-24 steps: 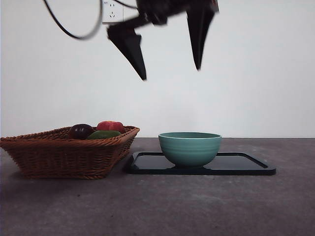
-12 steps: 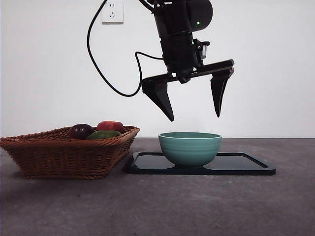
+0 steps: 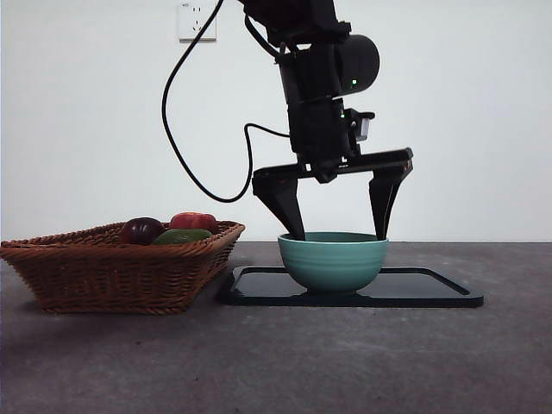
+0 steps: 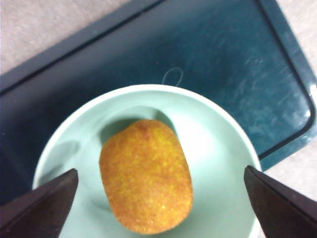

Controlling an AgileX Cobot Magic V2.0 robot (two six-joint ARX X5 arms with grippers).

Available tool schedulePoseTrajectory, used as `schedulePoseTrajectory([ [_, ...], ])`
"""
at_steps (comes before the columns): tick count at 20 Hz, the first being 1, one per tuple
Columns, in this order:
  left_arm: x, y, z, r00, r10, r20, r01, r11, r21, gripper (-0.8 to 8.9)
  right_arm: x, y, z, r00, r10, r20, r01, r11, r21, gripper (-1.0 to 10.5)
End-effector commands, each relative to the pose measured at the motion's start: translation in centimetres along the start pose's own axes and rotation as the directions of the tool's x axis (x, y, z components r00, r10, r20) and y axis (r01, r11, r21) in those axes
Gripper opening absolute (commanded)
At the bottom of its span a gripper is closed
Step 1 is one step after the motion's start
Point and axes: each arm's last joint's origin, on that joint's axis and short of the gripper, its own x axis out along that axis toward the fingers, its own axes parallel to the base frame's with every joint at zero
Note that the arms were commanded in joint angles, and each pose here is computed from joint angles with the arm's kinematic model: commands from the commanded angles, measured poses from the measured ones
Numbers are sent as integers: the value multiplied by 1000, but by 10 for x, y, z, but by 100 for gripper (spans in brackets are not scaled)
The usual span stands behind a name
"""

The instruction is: Pick up the wifruite, put it on the bowl, pick up the plate, put it on desk

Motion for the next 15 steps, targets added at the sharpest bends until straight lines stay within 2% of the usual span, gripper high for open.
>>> schedulePoseTrajectory([
  [1,18,-5,1,1000,5,-18,-4,1000,22,522,-2,1,2,1000,9,11,-9,1000,4,560],
  [3,25,-5,-1,999,8,-33,-7,1000,23,506,-2,1,2,1000,9,10,-9,1000,4,560],
  [5,30,-5,-2,999,10,-42,-9,1000,24,385,-2,1,2,1000,9,10,-9,1000,4,560],
  [8,31,-5,-2,999,11,-43,-9,999,32,322,-2,1,2,1000,9,10,-9,1000,4,560],
  [11,31,-4,-1,999,11,-40,-9,999,49,215,-2,1,2,1000,9,10,-9,1000,4,560],
  [15,28,-2,0,999,12,-41,-10,999,53,215,-2,1,2,1000,9,10,-9,1000,4,560],
])
